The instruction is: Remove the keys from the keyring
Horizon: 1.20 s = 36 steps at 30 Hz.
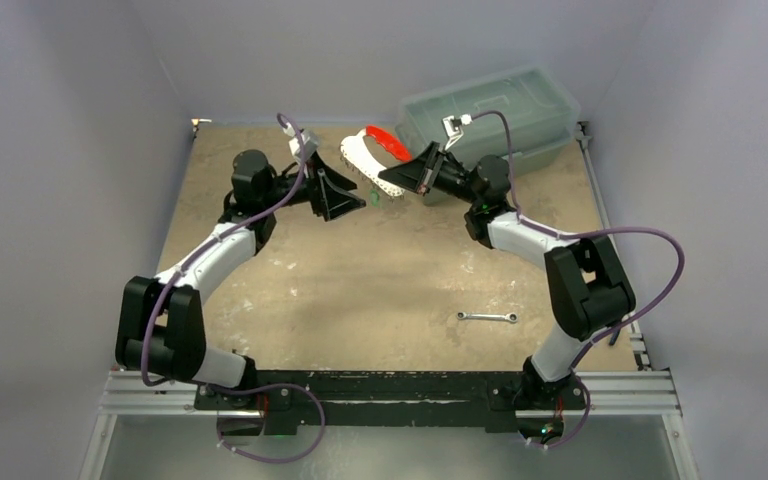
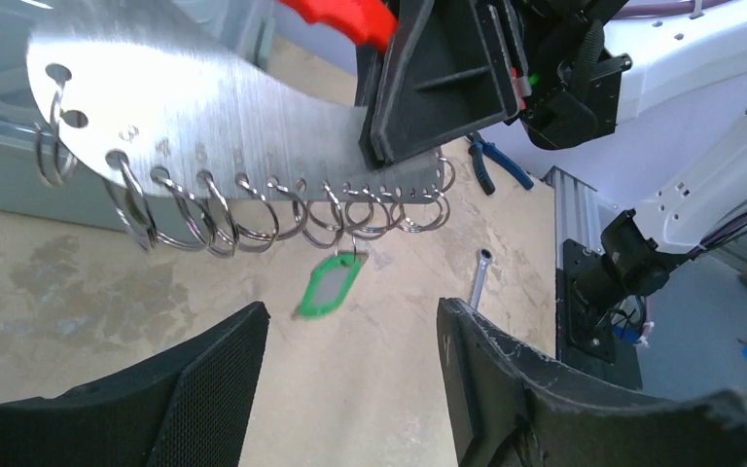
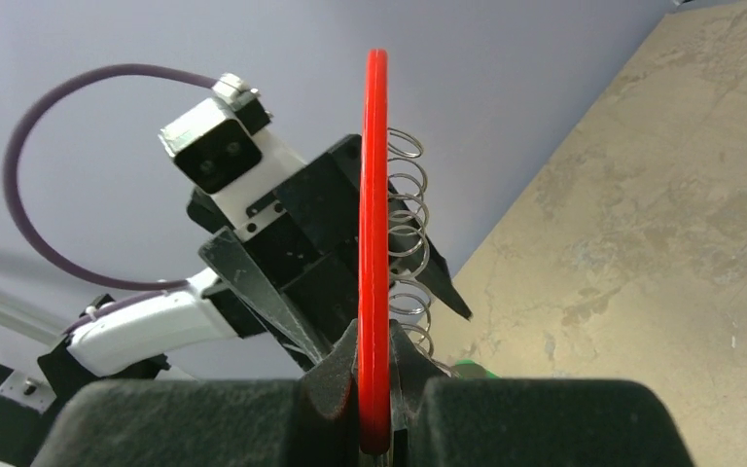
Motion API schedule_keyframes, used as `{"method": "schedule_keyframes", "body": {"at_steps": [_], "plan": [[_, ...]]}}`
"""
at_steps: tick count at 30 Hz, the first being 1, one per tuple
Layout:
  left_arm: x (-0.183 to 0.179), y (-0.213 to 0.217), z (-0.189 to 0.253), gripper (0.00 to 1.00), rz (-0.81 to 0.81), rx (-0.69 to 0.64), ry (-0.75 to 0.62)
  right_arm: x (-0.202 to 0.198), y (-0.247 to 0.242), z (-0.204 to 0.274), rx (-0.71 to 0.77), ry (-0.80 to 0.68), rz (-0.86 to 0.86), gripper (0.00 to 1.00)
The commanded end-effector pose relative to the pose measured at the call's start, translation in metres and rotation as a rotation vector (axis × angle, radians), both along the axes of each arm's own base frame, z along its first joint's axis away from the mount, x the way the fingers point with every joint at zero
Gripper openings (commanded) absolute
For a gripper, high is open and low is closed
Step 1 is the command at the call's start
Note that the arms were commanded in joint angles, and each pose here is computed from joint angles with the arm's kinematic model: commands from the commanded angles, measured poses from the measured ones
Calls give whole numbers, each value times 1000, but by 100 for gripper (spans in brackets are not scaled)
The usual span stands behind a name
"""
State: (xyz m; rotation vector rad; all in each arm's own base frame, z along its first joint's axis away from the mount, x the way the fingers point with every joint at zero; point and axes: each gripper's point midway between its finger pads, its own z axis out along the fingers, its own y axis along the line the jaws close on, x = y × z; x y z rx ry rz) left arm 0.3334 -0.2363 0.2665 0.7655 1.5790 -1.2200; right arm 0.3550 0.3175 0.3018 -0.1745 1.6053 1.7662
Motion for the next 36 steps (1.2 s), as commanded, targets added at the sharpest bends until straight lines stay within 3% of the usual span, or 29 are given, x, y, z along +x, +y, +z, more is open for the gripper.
{"method": "schedule_keyframes", "body": {"at_steps": [1, 16, 20, 25, 27, 30, 34, 36], "plan": [[-2, -9, 23, 64, -11, -148, -93, -4, 2, 42, 66, -98, -6, 0], [2, -27, 2, 61, -8, -121, -96, -12, 5, 51, 85, -110, 13, 0], [16, -24, -8, 45, 58, -89, -76, -13, 4, 53, 91, -112, 14, 0], [21, -24, -9, 44, 77, -99, -75, -14, 4, 53, 92, -111, 16, 0], [23, -24, -9, 39, 88, -97, -72, -14, 4, 53, 95, -111, 14, 0], [25, -23, -13, 27, 100, -82, -70, -15, 4, 53, 97, -113, 20, 0], [26, -22, -14, 0, 108, -72, -72, -17, 4, 52, 94, -113, 27, 0], [23, -22, -14, 0, 101, -71, -74, -16, 3, 50, 90, -113, 23, 0]]}}
